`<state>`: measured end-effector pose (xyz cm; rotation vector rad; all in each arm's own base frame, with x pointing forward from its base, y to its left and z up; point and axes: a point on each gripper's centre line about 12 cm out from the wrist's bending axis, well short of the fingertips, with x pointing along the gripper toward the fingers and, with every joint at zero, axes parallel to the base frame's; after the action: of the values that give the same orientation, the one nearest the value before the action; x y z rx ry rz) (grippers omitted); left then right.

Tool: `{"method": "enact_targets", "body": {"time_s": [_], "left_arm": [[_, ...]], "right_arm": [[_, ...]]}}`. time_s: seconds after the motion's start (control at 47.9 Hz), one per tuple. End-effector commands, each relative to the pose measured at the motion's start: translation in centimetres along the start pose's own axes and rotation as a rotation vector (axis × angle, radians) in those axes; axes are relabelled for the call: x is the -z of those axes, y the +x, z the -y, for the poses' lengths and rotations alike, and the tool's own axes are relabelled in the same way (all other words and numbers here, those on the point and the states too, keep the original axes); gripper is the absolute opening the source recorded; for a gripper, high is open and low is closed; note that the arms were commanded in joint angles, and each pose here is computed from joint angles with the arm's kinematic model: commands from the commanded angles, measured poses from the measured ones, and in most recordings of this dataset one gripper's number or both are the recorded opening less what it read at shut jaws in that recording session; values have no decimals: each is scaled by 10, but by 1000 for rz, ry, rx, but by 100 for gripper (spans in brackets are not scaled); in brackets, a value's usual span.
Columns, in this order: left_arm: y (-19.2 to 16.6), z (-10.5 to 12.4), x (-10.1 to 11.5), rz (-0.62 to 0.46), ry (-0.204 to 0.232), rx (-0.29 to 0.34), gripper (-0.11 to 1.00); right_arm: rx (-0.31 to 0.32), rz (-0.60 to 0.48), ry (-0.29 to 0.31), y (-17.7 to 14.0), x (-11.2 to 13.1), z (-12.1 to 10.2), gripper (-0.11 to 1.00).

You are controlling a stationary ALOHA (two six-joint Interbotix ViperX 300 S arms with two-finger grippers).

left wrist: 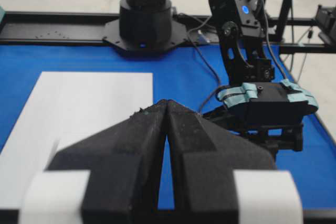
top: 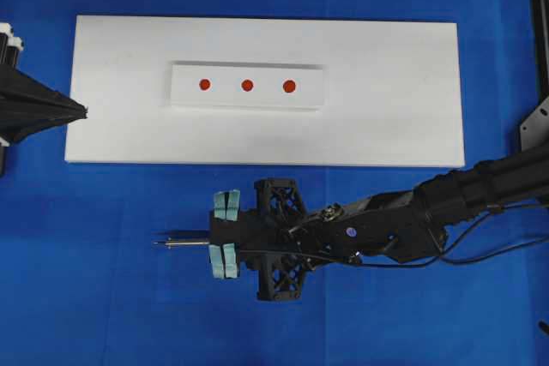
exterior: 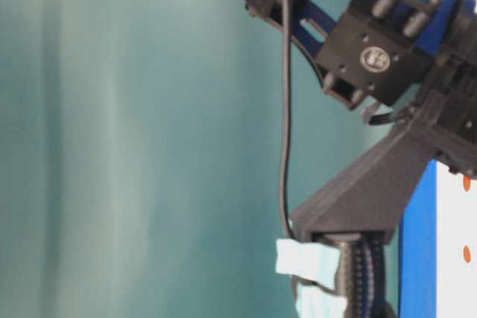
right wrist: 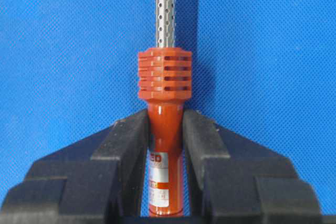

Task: Touch the tip of the soldering iron to the mark.
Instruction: 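Lower the iron onto the table and open the right gripper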

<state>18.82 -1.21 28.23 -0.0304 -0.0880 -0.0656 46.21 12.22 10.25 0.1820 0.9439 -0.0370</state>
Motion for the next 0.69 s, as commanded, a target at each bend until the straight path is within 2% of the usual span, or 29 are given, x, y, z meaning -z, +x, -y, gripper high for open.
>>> {"method": "enact_targets", "body": {"time_s": [0.0, 0.376, 0.46, 0.585, 0.669], "left_arm": [[1, 1, -3, 8, 0, 4, 0], [1, 1, -1, 0, -2, 3, 0], [1, 1, -1, 0, -2, 3, 0], [1, 1, -2, 1, -2, 3, 0], [1, 1, -1, 0, -2, 3, 0]], "right_arm": [[-4, 22, 10, -7, -9, 2, 6], [-3, 24, 11, -7, -10, 3, 9], [-1, 23, 10, -8, -10, 3, 26], [11, 14, 6, -8, -9, 5, 66], [18, 11, 5, -11, -10, 4, 88]]}}
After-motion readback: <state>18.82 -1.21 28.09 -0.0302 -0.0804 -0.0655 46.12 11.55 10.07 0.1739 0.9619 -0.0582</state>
